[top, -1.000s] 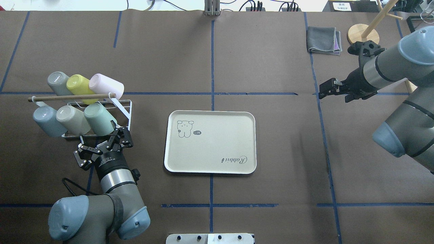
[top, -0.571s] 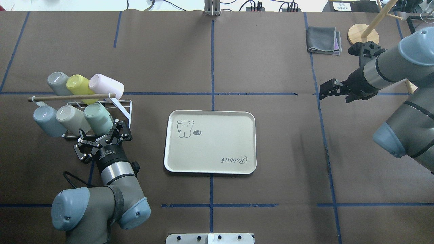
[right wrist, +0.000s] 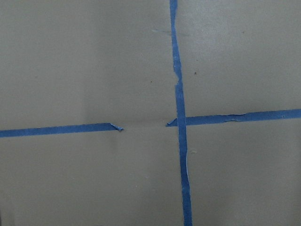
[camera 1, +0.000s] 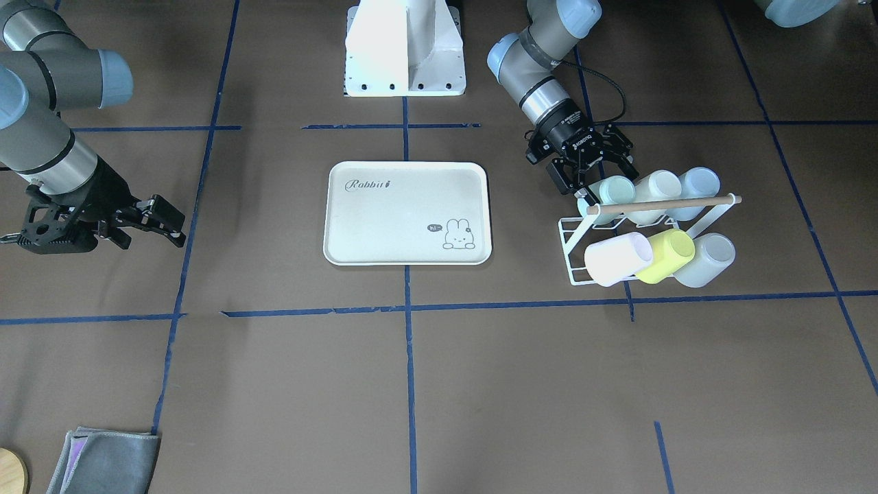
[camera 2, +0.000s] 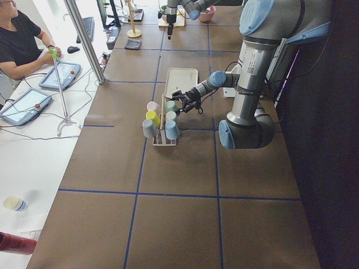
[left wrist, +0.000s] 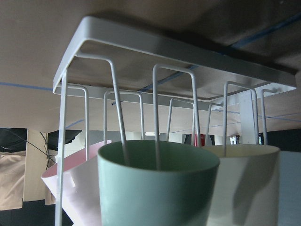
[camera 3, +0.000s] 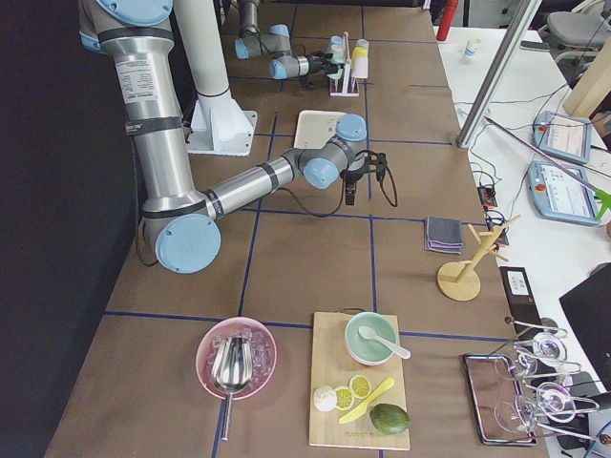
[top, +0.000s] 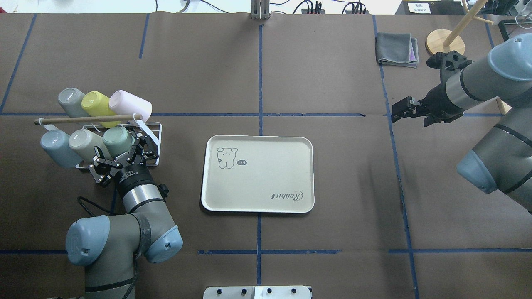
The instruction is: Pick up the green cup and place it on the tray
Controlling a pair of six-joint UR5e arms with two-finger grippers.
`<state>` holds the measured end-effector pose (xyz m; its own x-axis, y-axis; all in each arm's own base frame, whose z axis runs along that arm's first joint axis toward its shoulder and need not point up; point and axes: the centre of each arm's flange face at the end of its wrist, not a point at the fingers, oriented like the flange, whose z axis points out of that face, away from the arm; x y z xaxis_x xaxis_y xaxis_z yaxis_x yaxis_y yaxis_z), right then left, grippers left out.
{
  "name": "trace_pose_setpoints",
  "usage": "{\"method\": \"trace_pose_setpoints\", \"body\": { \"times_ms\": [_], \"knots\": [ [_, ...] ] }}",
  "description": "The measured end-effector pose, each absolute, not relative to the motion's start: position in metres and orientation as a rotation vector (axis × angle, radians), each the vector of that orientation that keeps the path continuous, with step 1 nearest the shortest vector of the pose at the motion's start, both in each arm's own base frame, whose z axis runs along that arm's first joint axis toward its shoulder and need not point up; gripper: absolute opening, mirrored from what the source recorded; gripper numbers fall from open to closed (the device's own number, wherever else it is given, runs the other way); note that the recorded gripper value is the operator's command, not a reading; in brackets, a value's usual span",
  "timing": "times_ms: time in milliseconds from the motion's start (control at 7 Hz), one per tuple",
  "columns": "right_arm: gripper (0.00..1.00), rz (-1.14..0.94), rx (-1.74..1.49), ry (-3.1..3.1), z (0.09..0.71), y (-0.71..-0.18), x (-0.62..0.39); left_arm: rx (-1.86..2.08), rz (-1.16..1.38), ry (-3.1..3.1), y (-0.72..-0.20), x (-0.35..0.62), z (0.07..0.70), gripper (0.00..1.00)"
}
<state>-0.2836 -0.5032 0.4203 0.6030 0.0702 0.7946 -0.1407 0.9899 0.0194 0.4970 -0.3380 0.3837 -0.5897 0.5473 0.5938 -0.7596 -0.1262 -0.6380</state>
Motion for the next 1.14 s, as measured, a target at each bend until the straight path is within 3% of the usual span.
{"method": "trace_pose_setpoints", "body": {
  "times_ms": [571, 857, 1143],
  "knots": [
    [1.0, 0.123, 0.081, -0.914, 0.422, -0.503, -0.283, 0.261, 1.855, -1.232, -0.339, 0.519, 0.407, 0.98],
    [1.0, 0.125, 0.077, -0.909, 0.426, -0.503, -0.282, 0.258, 1.86, -1.231, -0.34, 0.526, 0.408, 0.89],
    [1.0, 0.123, 0.077, -0.907, 0.427, -0.502, -0.282, 0.275, 1.863, -1.224, -0.342, 0.528, 0.391, 0.48]
  ]
}}
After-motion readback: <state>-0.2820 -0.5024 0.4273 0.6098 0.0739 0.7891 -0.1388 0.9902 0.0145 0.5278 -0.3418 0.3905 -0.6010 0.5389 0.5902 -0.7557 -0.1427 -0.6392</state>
